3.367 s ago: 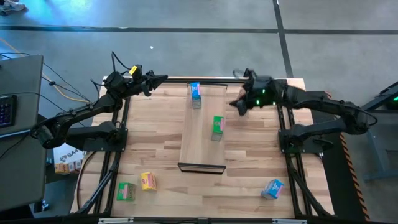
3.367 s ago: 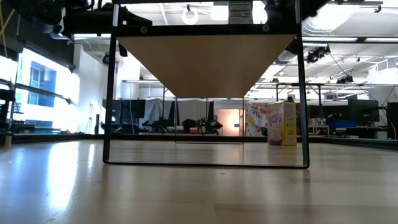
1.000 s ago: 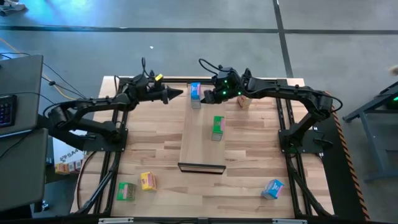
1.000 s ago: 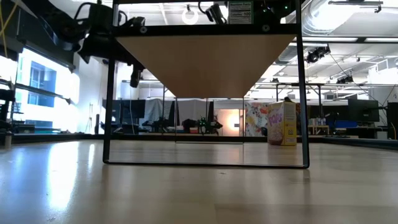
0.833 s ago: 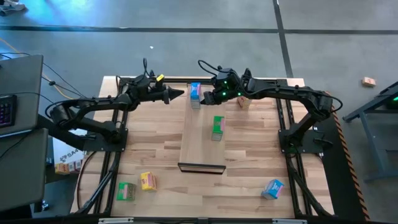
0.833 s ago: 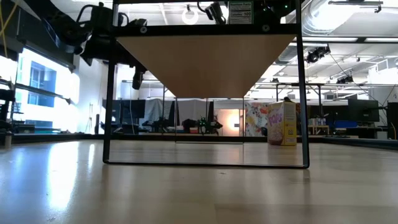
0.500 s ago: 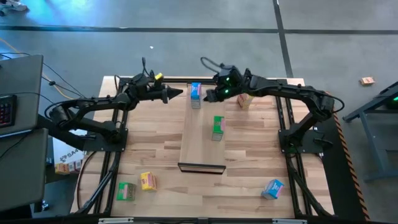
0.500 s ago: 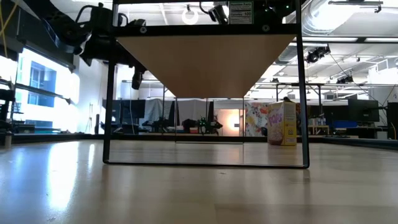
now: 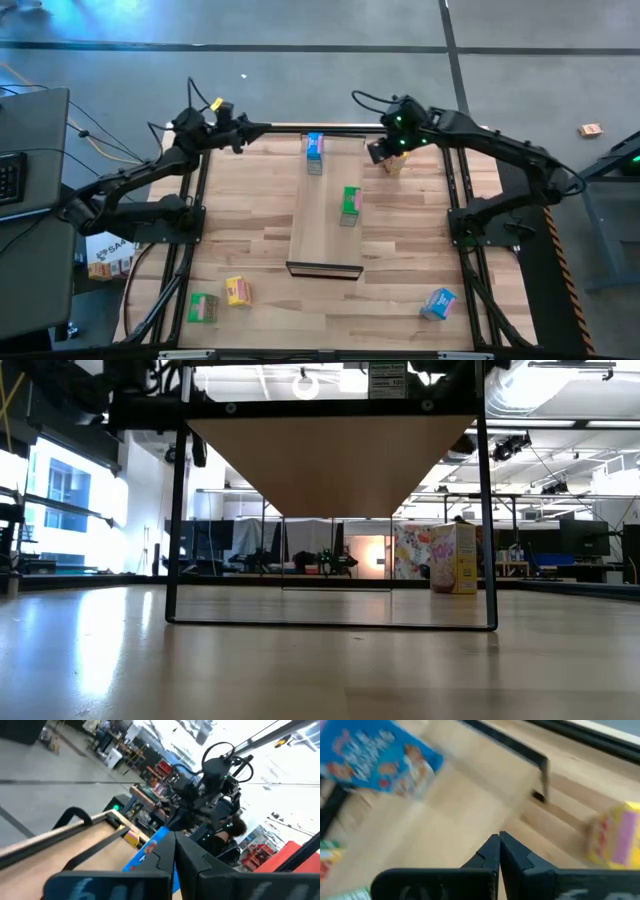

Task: Stack cereal on shelf
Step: Put the blue cereal box on the shelf aligned with the other blue cereal box

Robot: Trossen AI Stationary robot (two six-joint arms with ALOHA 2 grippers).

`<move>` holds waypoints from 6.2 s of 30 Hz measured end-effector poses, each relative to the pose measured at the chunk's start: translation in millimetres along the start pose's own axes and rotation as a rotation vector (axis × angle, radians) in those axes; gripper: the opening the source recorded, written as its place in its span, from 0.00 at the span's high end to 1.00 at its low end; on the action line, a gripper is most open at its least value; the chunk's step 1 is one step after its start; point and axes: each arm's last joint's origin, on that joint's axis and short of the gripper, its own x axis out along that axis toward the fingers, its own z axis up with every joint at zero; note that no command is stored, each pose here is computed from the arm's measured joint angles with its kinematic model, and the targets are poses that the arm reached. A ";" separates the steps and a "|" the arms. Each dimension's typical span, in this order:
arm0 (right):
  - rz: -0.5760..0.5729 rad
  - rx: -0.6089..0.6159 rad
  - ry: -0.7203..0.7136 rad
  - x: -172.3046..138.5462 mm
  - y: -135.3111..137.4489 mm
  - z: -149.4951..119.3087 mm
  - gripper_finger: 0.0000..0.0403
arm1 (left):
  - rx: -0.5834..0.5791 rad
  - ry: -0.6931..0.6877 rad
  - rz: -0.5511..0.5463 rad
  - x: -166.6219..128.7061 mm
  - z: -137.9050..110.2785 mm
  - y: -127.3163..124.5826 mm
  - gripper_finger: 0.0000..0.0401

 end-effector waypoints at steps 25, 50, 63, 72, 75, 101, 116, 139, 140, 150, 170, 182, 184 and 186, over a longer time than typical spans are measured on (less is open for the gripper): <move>0.046 0.284 -0.157 -22.1 -43.3 -74.4 0.89 | 0.023 -0.018 -0.012 -3.4 2.8 -6.5 1.00; 0.110 0.274 -0.268 -24.9 -38.4 -64.6 0.44 | 0.098 -0.018 -0.012 -3.4 2.8 -6.5 1.00; 0.160 0.371 0.156 -60.0 -20.7 -81.3 0.44 | 0.102 -0.018 -0.012 -3.4 2.8 -6.5 1.00; -0.014 0.533 0.498 -107.2 15.6 -131.5 0.44 | 0.081 -0.016 -0.009 -3.5 2.6 -6.0 1.00; -0.052 0.589 0.556 -108.7 30.9 -152.4 0.44 | 0.094 -0.015 -0.009 -3.5 2.6 -6.0 1.00; -0.506 0.632 0.830 -75.9 113.1 -297.0 0.44 | 0.098 -0.003 -0.020 -3.5 2.0 -6.2 1.00; -0.496 0.528 0.671 -73.7 109.9 -319.9 0.44 | 0.064 -0.004 -0.020 -3.5 2.2 -6.2 1.00; 0.198 -1.076 0.749 -119.8 126.0 -315.8 0.44 | 0.009 -0.009 -0.013 -3.4 2.3 -6.1 1.00; 0.199 -1.120 0.753 -117.9 123.8 -317.1 0.44 | 0.009 -0.009 -0.013 -3.4 2.3 -6.1 1.00; 0.203 -1.392 0.776 -89.7 103.4 -334.7 0.44 | 0.010 -0.009 -0.014 -3.4 2.3 -6.1 1.00; 0.304 -1.453 0.747 -79.8 103.3 -345.2 0.44 | 0.006 -0.022 0.010 -3.4 2.3 -5.1 1.00; 0.278 -1.409 0.715 -79.9 103.9 -345.6 0.44 | 0.006 -0.022 0.010 -3.4 2.2 -5.1 1.00; 0.271 -1.388 0.718 -79.9 103.9 -345.7 0.44 | 0.006 -0.022 0.010 -3.4 2.2 -5.1 1.00; 0.273 -1.385 0.728 -80.1 103.8 -345.9 0.44 | 0.006 -0.022 0.010 -3.4 2.2 -5.1 1.00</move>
